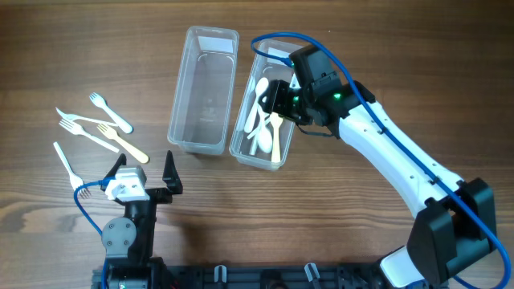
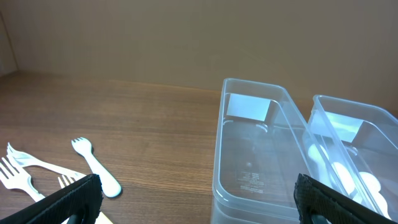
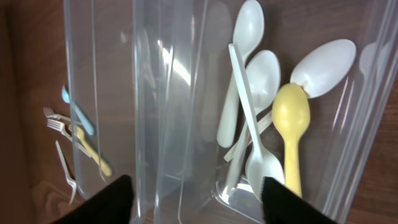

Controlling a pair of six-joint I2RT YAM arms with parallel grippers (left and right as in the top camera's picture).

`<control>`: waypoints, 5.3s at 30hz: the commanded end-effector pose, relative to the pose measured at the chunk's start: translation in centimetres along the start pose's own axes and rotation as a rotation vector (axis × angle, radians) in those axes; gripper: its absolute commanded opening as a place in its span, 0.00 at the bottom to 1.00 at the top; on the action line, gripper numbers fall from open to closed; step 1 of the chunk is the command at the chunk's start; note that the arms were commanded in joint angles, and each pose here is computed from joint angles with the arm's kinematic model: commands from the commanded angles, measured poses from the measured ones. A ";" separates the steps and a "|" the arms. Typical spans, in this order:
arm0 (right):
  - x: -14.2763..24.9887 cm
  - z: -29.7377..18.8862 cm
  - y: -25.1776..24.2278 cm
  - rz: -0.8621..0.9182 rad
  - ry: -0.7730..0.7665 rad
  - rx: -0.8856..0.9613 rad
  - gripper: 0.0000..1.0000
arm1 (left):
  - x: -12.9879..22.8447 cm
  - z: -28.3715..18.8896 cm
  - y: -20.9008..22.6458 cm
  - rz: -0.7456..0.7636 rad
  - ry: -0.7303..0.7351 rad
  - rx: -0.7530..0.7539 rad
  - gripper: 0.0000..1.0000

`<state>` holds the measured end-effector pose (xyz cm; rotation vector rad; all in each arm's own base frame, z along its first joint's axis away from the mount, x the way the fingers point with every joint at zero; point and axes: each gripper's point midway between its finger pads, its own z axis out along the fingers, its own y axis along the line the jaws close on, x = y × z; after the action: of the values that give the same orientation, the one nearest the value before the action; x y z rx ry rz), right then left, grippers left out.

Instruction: Pack container

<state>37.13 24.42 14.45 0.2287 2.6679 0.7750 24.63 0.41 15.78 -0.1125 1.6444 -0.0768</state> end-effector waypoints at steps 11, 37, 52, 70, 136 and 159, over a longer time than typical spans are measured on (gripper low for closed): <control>-9.0 -18.3 -11.4 -0.103 -0.436 0.308 0.84 | 0.1 0.0 0.3 -0.010 -0.005 -0.015 1.00; -9.4 -24.4 -18.9 -0.103 -0.489 0.579 1.00 | -0.2 0.0 0.3 -0.010 -0.017 -0.014 1.00; -9.4 -24.4 -18.9 -0.103 -0.489 0.578 1.00 | -25.8 -6.9 -1.3 -0.195 -0.056 -0.089 1.00; -9.4 -24.4 -18.9 -0.103 -0.488 0.579 1.00 | -4.2 6.2 5.4 -0.515 0.723 -0.727 0.85; -9.4 -24.4 -18.9 -0.103 -0.489 0.578 1.00 | -10.2 7.9 -4.2 -0.147 0.585 0.134 0.04; -9.4 -24.4 -18.9 -0.103 -0.489 0.579 1.00 | -7.8 9.6 6.1 -0.416 0.499 -0.576 0.95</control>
<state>35.70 -5.42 25.57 0.3795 2.3466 -0.0751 36.14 3.19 20.98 -0.5798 2.2321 0.0229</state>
